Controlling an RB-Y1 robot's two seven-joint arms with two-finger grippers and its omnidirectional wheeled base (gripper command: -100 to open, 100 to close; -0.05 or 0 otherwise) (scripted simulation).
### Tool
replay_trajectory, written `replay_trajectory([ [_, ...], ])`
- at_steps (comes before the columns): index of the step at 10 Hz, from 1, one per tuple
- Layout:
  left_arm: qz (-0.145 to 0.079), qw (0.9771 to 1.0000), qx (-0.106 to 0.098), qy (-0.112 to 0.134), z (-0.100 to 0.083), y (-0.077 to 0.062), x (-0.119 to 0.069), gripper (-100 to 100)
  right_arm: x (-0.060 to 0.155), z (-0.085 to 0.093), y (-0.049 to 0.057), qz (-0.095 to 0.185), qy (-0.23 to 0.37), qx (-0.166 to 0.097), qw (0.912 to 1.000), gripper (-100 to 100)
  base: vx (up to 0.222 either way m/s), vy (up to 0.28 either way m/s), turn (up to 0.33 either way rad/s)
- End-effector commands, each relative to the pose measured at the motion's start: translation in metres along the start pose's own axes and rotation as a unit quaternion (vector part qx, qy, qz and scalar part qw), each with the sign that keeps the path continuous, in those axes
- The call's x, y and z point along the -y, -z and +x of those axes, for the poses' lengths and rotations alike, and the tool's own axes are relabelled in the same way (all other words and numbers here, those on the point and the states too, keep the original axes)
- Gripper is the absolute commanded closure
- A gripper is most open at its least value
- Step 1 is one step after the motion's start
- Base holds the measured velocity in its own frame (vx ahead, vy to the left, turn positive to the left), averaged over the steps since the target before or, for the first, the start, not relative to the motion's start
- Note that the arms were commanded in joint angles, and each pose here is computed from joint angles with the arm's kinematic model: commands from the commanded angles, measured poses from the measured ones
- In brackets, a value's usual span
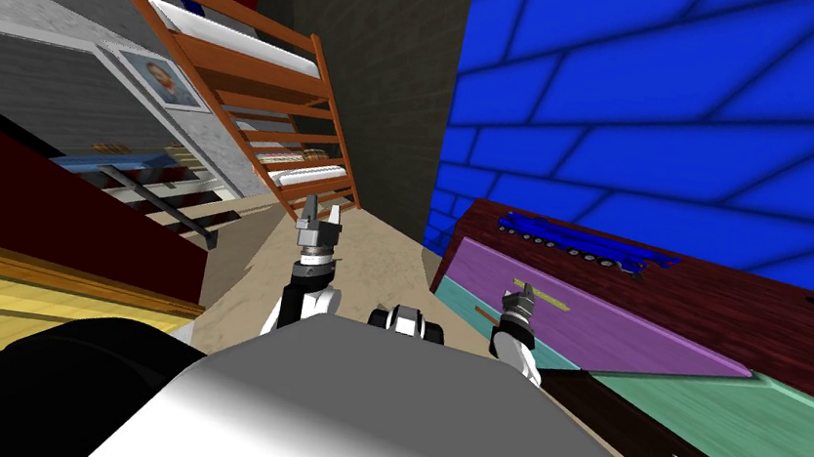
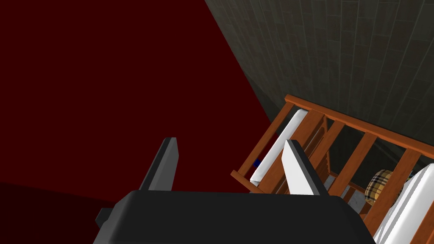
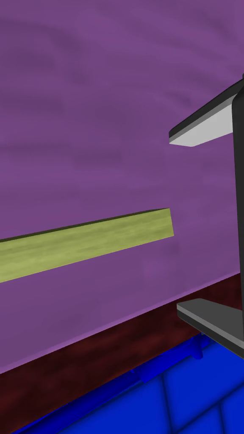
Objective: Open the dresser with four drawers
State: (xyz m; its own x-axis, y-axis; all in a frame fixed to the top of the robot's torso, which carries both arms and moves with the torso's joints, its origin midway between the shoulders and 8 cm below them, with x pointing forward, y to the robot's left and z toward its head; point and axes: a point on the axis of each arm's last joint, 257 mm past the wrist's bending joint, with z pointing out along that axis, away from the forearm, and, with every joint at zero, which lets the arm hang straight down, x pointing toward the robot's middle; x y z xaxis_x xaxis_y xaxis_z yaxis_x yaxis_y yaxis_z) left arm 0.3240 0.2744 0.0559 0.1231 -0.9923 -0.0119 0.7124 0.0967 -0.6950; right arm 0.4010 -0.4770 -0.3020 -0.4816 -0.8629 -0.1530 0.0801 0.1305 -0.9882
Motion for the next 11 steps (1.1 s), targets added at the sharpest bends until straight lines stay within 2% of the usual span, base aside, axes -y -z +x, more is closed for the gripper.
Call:
replay_trajectory([
  [1, 0.000, 1.0000, 0.000, 0.000, 0.0000, 0.0000, 0.0000, 0, 0.0044, -0.0029, -0.0107, -0.008, -0.020, 0.006, 0.9998, -100, 0.024, -0.012, -0.013],
  [3, 0.000, 1.0000, 0.000, 0.000, 0.0000, 0.0000, 0.0000, 0, 0.0066, -0.0054, -0.0182, -0.015, -0.035, 0.010, 0.9992, -100, 0.025, -0.018, -0.010],
  [5, 0.000, 1.0000, 0.000, 0.000, 0.0000, 0.0000, 0.0000, 0, 0.0060, -0.0040, -0.0159, -0.014, -0.032, 0.009, 0.9994, -100, 0.006, -0.003, 0.000],
  [6, 0.000, 1.0000, 0.000, 0.000, 0.0000, 0.0000, 0.0000, 0, 0.0060, -0.0040, -0.0158, -0.014, -0.031, 0.009, 0.9994, 100, 0.000, 0.000, 0.000],
  [11, 0.000, 1.0000, 0.000, 0.000, 0.0001, -0.0001, 0.0000, 0, 0.0096, -0.0096, -0.0142, -0.016, -0.032, 0.019, 0.9992, 100, -0.149, 0.082, -0.040],
])
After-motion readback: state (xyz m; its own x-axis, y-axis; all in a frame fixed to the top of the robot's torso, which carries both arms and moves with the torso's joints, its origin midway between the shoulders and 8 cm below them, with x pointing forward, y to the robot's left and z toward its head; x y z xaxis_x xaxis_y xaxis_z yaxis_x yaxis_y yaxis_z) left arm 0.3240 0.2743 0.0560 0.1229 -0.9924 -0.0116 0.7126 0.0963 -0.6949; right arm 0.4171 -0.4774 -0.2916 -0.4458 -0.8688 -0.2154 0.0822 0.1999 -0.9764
